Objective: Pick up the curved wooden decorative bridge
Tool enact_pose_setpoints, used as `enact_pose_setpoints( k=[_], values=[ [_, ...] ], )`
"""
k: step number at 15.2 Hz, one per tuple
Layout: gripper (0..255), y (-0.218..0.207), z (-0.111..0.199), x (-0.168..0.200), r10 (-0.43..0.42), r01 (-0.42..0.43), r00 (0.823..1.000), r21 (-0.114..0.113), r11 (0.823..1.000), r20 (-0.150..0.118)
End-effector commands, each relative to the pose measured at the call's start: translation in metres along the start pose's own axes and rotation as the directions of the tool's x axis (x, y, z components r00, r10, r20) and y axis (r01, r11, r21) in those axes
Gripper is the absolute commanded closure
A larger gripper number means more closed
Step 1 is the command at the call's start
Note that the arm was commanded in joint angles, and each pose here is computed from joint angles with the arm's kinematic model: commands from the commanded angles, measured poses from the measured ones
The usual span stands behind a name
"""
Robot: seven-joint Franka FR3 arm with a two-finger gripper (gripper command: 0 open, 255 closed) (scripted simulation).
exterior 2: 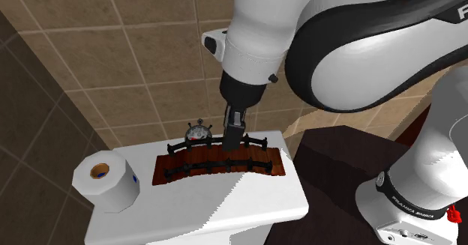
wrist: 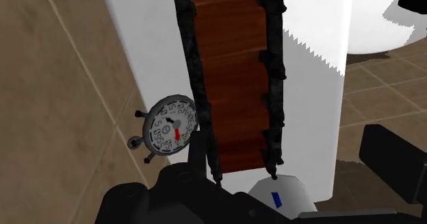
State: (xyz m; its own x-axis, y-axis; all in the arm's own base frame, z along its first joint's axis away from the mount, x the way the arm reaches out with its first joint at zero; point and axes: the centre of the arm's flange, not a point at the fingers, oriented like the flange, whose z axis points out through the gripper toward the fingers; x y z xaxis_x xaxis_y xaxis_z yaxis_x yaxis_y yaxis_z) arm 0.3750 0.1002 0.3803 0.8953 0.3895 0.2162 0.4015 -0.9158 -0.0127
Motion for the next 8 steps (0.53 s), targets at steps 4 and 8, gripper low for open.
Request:
enact_pose_setpoints(
  k=[4, 8],
  values=[
    [0, -0.02, 0.061, 0.009, -0.12, 0.12, 0.993, 0.0, 0.993, -0.018],
    [0, -0.024, 0.087, 0.007, -0.14, 0.14, 0.99, -0.001, 0.99, -0.021]
  ],
)
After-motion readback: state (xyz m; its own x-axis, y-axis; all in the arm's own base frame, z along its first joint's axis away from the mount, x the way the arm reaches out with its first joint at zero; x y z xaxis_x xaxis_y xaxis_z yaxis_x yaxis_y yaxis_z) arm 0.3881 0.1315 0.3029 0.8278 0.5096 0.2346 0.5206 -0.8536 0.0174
